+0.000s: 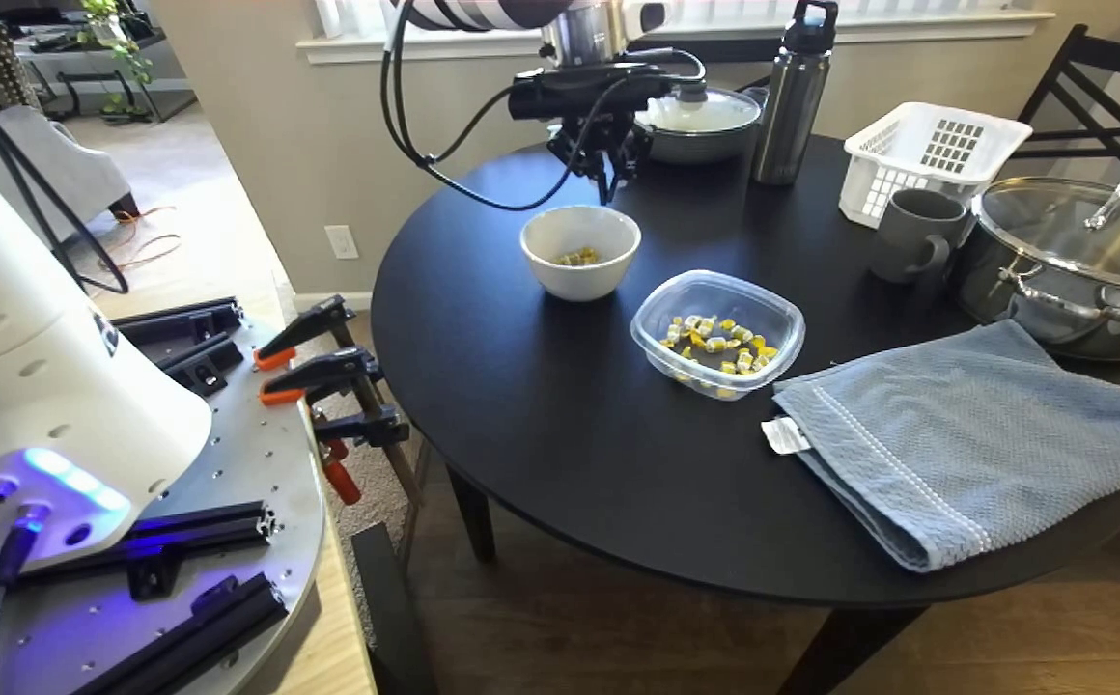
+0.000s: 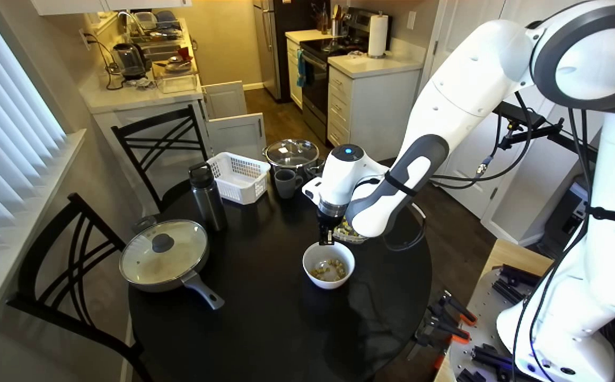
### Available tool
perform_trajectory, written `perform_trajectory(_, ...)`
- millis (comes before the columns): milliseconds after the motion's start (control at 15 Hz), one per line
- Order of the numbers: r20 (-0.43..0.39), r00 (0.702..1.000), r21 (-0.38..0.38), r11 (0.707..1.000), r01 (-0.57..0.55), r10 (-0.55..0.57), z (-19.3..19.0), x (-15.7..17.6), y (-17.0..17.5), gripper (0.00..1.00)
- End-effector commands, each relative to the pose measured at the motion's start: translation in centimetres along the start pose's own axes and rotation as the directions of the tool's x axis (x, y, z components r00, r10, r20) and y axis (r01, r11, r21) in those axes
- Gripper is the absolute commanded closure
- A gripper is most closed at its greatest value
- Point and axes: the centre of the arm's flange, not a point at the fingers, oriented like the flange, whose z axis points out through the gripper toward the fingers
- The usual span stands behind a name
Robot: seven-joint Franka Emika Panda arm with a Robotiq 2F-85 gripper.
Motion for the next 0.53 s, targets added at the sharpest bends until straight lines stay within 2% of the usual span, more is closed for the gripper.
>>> perform_trajectory(0, 0.054, 0.999, 0.009, 1.0, -0.007, 0.007, 0.4, -1.2, -1.0, 0.98)
perform_trajectory(67, 0.068, 0.998, 0.011, 1.0, -0.013, 0.012, 0.9, -1.3, -1.0, 0.7)
perform_trajectory(133, 0.076, 0.997, 0.011, 1.0, -0.012, 0.011, 1.4, -1.6, -1.0, 0.69)
perform_trajectory(467, 0.103, 0.995, 0.059, 0.998, -0.004, -0.002, 3.8, -1.9, -1.9, 0.38)
